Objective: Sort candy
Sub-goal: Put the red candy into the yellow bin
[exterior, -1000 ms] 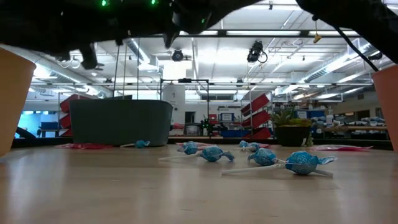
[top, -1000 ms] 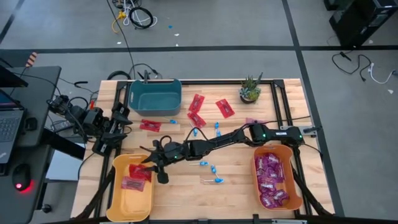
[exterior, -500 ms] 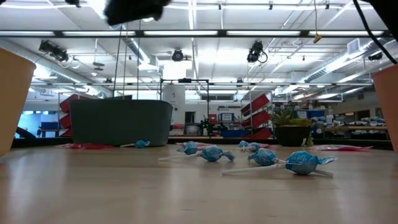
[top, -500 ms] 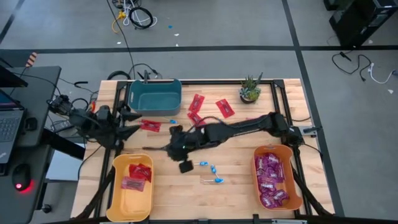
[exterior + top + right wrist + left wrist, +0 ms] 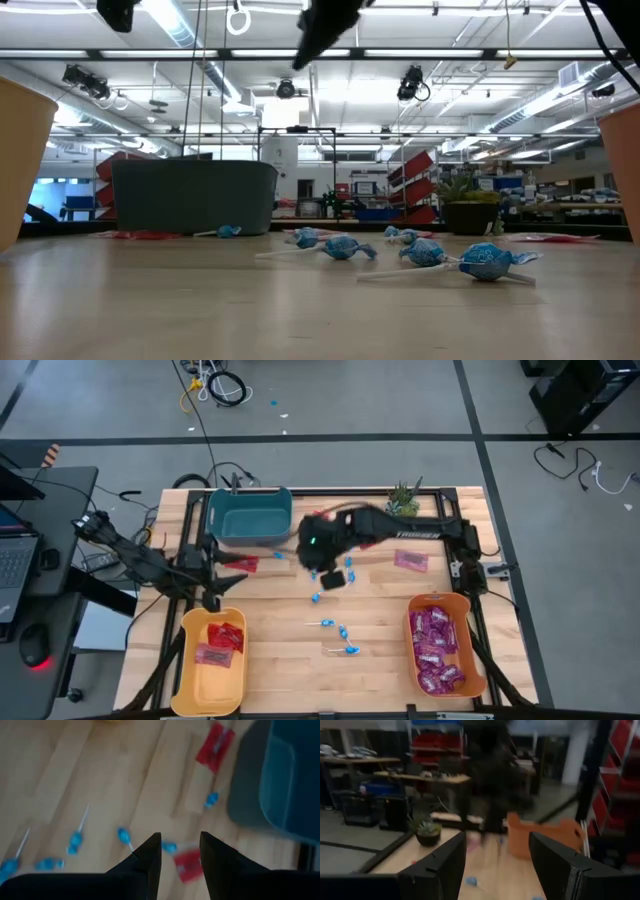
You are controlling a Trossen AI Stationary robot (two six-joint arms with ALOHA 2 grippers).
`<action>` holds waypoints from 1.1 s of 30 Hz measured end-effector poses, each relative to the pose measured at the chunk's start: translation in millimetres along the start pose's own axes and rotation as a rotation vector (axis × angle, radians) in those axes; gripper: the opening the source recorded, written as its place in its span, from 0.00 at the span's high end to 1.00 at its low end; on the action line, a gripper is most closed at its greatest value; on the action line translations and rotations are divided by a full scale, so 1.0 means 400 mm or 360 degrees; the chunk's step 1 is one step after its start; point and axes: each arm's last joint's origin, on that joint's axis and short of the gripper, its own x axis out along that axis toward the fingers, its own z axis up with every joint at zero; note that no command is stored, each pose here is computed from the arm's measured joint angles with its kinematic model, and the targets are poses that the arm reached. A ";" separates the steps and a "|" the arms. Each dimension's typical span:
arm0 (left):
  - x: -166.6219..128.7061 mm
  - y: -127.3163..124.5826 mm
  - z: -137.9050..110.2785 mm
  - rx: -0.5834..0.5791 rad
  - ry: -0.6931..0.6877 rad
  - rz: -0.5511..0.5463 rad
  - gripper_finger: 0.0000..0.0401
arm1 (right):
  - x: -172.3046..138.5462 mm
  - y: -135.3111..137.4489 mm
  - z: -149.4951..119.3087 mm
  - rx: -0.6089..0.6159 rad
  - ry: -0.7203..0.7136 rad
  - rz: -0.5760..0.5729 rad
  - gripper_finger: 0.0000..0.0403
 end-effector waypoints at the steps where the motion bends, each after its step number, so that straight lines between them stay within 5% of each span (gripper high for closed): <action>1: 0.002 -0.003 -0.006 0.0024 0.0032 -0.0037 0.46 | -0.016 -0.018 -0.013 0.0012 0.0013 0.0009 0.70; 11: 0.002 -0.007 -0.028 0.0106 0.0154 -0.0123 0.46 | -0.103 -0.209 -0.146 0.0184 -0.0018 -0.0047 0.71; 16: 0.013 -0.001 -0.030 0.0027 0.0144 0.0068 0.46 | -0.089 -0.265 -0.211 0.0351 -0.0064 0.0024 0.74; 24: 0.066 0.008 -0.038 0.0004 0.0135 0.0174 0.46 | -0.086 -0.274 -0.277 0.0553 -0.0251 0.0076 0.76; 33: 0.130 0.068 0.013 0.0298 0.0081 0.0454 0.46 | -0.057 -0.231 -0.331 0.0606 -0.0400 -0.0136 0.76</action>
